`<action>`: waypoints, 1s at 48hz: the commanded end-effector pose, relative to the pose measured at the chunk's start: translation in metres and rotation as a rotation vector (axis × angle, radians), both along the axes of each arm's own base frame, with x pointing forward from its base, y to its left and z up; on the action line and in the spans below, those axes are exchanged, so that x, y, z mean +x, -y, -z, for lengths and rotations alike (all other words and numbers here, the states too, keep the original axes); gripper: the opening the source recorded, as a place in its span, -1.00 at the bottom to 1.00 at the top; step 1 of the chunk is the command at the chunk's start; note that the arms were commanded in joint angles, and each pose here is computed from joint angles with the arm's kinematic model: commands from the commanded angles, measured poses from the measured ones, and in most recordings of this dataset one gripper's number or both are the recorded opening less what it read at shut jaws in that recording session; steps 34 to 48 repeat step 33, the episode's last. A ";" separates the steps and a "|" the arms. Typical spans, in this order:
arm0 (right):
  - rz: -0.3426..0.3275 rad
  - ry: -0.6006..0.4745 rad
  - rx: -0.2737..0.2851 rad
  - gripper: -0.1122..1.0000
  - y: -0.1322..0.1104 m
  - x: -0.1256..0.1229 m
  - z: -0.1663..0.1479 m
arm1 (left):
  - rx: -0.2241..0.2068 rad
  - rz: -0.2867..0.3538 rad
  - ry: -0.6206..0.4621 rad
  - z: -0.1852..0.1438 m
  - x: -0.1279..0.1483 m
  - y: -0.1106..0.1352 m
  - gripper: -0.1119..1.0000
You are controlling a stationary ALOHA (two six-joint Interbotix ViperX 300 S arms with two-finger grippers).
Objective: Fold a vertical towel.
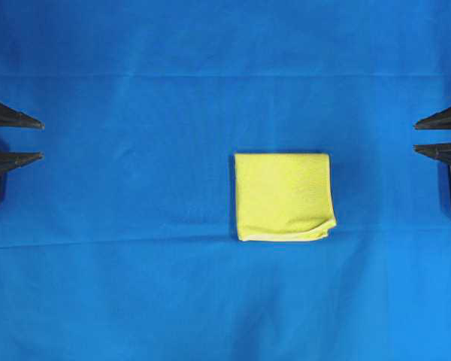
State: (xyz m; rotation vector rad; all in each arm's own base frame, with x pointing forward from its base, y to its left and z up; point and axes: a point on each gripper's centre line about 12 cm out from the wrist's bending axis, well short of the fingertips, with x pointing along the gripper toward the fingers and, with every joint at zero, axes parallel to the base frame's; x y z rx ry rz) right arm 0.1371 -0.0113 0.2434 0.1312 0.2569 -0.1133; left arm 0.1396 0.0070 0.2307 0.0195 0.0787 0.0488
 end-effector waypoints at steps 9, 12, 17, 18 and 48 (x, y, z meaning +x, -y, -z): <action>0.001 0.001 0.003 0.08 0.000 0.002 -0.002 | 0.000 -0.003 0.003 -0.002 0.001 -0.001 0.12; 0.001 0.001 0.003 0.08 0.000 0.002 -0.002 | -0.001 -0.003 0.003 -0.002 0.001 -0.001 0.12; 0.001 0.001 0.003 0.08 0.000 0.002 -0.002 | 0.000 -0.003 0.005 -0.003 0.001 -0.001 0.12; 0.001 0.001 0.003 0.08 0.000 0.002 -0.002 | 0.000 -0.003 0.003 -0.002 0.001 -0.001 0.12; 0.001 -0.002 0.003 0.08 0.000 0.003 -0.002 | 0.000 -0.003 0.006 -0.003 0.001 -0.001 0.12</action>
